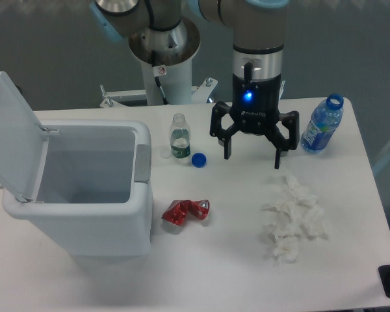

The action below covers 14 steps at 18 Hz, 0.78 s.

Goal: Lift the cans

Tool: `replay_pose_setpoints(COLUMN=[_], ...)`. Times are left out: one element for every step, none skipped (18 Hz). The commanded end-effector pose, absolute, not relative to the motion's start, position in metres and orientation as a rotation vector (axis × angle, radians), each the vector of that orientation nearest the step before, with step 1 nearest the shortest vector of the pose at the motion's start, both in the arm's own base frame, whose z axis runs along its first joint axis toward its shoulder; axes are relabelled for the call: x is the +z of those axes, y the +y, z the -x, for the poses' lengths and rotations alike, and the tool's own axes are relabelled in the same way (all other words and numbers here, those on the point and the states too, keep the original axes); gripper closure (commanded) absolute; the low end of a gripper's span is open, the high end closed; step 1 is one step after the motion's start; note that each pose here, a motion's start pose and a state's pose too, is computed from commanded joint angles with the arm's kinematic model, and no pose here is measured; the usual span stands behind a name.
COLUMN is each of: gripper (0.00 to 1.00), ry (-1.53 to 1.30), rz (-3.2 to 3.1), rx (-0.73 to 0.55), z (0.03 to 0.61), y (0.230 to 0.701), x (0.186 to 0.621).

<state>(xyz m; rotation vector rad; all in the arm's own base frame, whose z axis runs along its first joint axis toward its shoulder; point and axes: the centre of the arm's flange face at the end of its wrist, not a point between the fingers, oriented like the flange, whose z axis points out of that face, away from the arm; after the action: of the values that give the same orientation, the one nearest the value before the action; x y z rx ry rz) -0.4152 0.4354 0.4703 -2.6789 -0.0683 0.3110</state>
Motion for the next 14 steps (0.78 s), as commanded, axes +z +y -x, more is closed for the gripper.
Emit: replay_pose_setpoints(gripper=[0.0,0.0,0.0,0.0,0.0,0.0,0.0,0.0,0.0,0.0,0.0,0.0,0.0,0.0], ry=[-0.074,-0.08,-0.081,-0.079,-0.068,-0.062,-0.043,-0.005,0.062,0.141,0.226,0.305,0.353,0.378], rz=[2.684,2.684,2.692,2.7,2.706,2.713,2.722,2.729,2.737,2.75,2.756,2.759,2.761,2.762], rx=[0.302,0.299,0.285,0.271,0.265,0.254,0.243,0.243,0.24,0.228,0.229,0.229,0.223,0.219], z=[0.417,0.417,0.415,0.414,0.413,0.412,0.414,0.413,0.409,0.406,0.403,0.403,0.404,0.402], y=[0.437,0.437,0.437,0.437,0.437,0.438,0.441,0.443,0.447,0.451,0.452,0.452,0.454,0.456], x=[0.466,0.463,0.457,0.45,0.445,0.439,0.432,0.429,0.424,0.412,0.406,0.4,0.394,0.391])
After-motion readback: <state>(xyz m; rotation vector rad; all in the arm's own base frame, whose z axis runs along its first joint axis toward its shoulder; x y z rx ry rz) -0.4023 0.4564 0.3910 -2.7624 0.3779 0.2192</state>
